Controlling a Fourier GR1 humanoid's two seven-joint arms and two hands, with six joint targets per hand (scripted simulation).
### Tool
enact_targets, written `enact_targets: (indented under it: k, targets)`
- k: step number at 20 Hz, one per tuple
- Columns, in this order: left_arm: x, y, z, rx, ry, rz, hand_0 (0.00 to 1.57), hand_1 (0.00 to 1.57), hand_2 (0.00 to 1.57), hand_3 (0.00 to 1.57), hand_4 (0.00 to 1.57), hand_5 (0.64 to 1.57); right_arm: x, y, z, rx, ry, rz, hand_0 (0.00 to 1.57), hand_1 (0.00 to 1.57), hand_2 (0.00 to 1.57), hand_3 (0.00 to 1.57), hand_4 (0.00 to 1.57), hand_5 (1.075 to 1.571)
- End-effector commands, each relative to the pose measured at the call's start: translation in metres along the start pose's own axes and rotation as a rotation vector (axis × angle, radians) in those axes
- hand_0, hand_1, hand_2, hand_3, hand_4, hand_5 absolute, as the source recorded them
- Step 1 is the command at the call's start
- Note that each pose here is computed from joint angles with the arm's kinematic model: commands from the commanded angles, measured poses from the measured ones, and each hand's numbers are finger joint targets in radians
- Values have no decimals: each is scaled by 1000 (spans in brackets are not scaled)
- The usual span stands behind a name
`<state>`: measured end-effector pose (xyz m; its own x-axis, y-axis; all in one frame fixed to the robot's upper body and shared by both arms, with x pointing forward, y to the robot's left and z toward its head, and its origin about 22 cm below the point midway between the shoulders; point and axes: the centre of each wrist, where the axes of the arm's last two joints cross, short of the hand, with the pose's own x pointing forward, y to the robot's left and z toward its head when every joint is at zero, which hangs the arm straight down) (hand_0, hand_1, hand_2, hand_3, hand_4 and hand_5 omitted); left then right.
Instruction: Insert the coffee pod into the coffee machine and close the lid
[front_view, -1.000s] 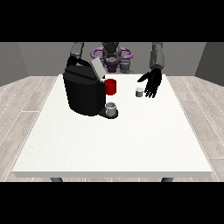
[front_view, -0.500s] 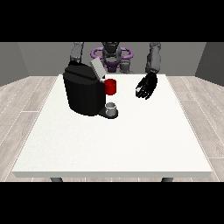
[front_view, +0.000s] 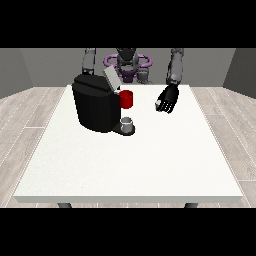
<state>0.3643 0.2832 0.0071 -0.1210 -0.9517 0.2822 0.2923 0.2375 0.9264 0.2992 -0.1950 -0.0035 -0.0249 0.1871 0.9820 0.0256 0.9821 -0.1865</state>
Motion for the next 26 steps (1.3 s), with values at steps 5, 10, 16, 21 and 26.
enact_targets:
  k: [5,10,16,21,26]
  targets:
    - [2,-16,-10,-73,13,0,909,909,1050,956,411,1571,-20,-8,6,23,49,-23,0,0,0,0,0,1571]
    - [7,-11,-13,-67,-62,8,1277,1277,1311,1244,496,1571,-30,-9,3,-33,104,-27,0,0,0,0,0,1571]
    - [25,25,-24,-47,-142,146,1447,1447,1431,1354,530,1571,-51,-41,5,-100,155,72,0,0,0,0,0,1571]
    - [57,48,-37,-105,-169,140,1371,1371,1379,1325,504,1571,-53,-3,12,-42,210,96,0,0,0,0,0,1571]
    - [59,57,-39,-117,-171,169,1402,1402,1390,1329,542,1571,-34,1,1,-22,196,97,0,0,0,0,0,1571]
